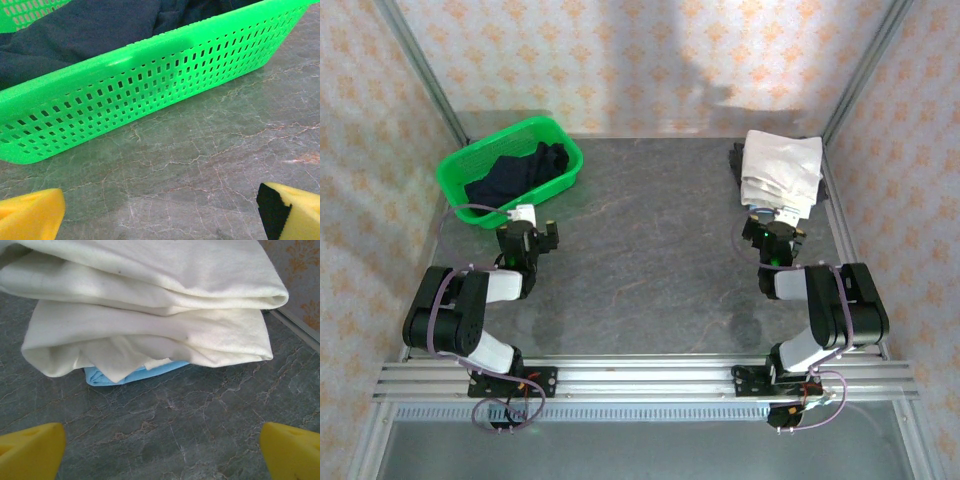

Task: Fold and stack the t-shirts

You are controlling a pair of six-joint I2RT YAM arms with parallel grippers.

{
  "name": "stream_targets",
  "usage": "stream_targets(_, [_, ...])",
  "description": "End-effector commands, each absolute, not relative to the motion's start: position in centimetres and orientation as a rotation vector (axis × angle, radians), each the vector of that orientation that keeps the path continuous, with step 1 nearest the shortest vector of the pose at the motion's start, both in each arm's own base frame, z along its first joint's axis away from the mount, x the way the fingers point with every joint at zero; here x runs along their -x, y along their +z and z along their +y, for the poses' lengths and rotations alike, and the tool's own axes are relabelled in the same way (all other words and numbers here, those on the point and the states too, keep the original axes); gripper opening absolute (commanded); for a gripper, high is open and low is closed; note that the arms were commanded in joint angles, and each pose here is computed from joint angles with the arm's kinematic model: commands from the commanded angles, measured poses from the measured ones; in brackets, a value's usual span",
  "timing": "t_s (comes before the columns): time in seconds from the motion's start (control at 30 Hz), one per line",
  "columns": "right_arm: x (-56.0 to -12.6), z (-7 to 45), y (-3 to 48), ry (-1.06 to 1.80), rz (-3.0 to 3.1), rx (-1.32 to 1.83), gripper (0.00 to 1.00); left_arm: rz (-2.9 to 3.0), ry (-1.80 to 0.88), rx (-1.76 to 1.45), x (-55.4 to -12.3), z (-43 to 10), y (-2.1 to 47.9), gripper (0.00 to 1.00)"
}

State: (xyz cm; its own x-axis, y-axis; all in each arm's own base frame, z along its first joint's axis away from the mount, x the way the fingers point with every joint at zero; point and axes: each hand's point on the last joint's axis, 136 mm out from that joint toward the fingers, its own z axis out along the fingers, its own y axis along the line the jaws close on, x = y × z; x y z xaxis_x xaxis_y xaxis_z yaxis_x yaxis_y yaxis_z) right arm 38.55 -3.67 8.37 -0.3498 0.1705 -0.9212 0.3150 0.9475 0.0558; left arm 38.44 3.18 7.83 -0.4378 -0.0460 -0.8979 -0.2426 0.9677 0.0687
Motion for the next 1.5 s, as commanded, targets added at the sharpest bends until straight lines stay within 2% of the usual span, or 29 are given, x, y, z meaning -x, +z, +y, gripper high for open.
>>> stream_targets(0.0, [-39.0,-3.7,9.1,-0.148,1.921,-0.344,0.99,1.956,0.239,0.224,-39.0,3.4,9.5,1.00])
stream_targets(0.3, [-39.0,-3.7,9.2,-0.148,1.916,-0.343,0.99,1.950,0.262,0.227,-39.0,3.3,10.2,1.00])
stream_targets(0.43, [-38.9,-3.9,11.2,-0.168,1.937,-0.360,0.99,2.013,0.431,0.265,-37.8,3.6,14.4,1.00])
stream_targets(0.53, [-38.8,-3.6,14.5,-0.133,1.978,-0.382,0.99,2.044,0.318,0.230,-36.6,2.2,18.8,1.00])
stream_targets(0.6, [-38.9,-2.4,16.9,-0.009,1.947,-0.415,0.99,2.036,0.229,0.225,-36.0,1.5,21.4,1.00])
stream_targets(0.67, [-38.1,-3.1,18.0,0.058,1.929,-0.613,0.99,2.056,0.174,0.175,-36.3,0.8,22.0,1.00])
stream_targets(0.73, [-36.9,-4.1,17.5,0.065,1.966,-0.796,1.00,2.158,0.164,0.031,-37.3,-0.4,21.1,1.00])
stream_targets(0.83, [-38.0,0.0,18.5,0.284,2.065,-0.563,0.99,2.365,0.174,-0.175,-39.1,-1.8,18.5,1.00])
stream_targets(0.93, [-38.4,1.4,18.4,0.364,2.113,-0.533,0.99,2.433,0.224,-0.270,-41.2,-1.8,16.2,1.00])
stream_targets(1.2, [-38.1,1.6,15.8,0.343,2.197,-0.515,0.99,2.557,0.325,-0.464,-45.7,-1.2,12.8,1.00])
stream_targets(1.47, [-38.0,1.5,15.3,0.315,2.221,-0.483,0.99,2.623,0.363,-0.509,-47.0,-0.7,11.9,1.00])
